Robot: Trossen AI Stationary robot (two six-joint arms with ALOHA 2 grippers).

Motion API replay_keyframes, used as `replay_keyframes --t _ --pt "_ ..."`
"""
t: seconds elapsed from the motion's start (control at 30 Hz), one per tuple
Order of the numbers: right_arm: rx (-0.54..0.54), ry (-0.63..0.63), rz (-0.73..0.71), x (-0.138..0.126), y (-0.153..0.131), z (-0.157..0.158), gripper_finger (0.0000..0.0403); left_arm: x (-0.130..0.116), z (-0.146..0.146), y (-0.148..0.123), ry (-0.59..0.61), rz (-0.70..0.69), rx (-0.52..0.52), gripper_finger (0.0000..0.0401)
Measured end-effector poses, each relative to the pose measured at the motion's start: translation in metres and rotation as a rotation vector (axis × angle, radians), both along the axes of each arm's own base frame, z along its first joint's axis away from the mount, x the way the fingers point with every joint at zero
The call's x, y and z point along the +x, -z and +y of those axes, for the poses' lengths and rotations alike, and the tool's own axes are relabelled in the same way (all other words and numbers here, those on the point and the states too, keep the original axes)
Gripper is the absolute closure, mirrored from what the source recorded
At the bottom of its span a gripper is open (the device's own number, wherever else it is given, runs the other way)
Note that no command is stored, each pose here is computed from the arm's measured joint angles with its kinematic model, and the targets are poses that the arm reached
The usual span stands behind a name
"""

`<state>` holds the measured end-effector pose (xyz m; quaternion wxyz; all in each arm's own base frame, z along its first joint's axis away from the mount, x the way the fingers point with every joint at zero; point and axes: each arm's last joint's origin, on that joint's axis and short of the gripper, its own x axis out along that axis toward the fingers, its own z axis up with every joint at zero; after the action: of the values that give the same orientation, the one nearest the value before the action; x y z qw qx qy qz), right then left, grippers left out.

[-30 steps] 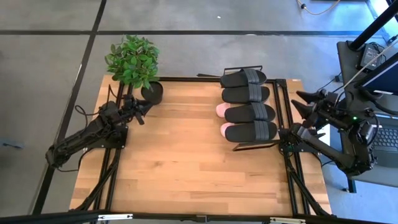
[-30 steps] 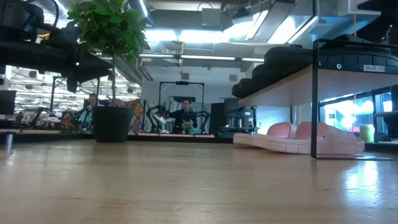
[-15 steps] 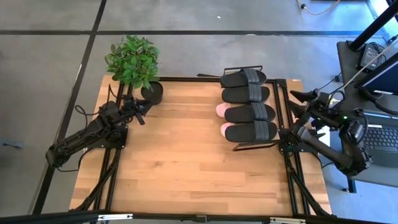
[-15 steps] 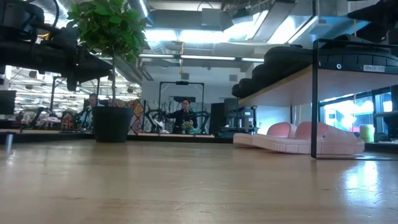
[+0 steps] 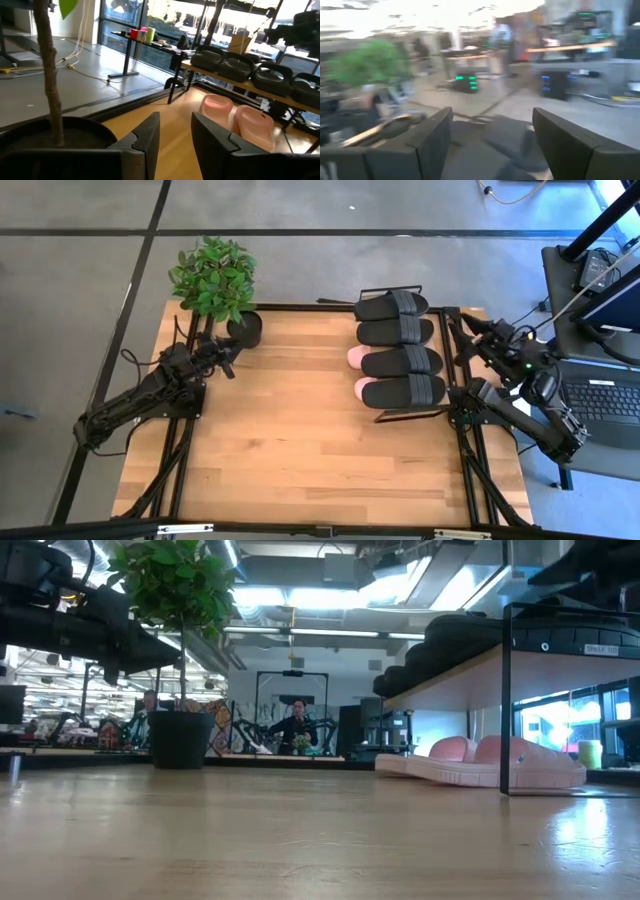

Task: Pick and place slides into the shelf
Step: Return to Home Position

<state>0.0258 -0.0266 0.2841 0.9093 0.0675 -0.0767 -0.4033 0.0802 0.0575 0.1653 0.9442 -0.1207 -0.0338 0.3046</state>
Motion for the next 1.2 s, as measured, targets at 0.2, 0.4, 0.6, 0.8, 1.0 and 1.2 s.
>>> replay_keyframes --t 0.2,0.4,0.6,0.8,1.0,1.2 --pt "0.018 0.028 0.044 0.008 0.017 -0.007 0.0128 0.000 0.000 0.000 -0.008 0.001 0.000 0.0298" --pt "0.021 0.050 0.051 0.015 0.030 -0.013 0.0128 0.000 0.000 0.000 -0.008 0.000 0.000 0.0298" --pt "0.012 0.072 0.038 0.024 0.046 -0.021 0.0128 0.000 0.000 0.000 -0.008 0.000 0.000 0.0298" --pt "0.000 0.202 0.061 0.026 0.058 -0.027 0.0128 0.000 0.000 0.000 -0.009 0.000 -0.001 0.0298" --pt "-0.052 0.364 0.122 0.022 0.057 -0.029 0.0128 0.000 0.000 0.000 -0.009 -0.001 -0.001 0.0298" --pt "-0.130 0.392 0.155 0.021 0.051 -0.029 0.0128 0.000 0.000 0.000 -0.009 -0.001 0.000 0.0298"
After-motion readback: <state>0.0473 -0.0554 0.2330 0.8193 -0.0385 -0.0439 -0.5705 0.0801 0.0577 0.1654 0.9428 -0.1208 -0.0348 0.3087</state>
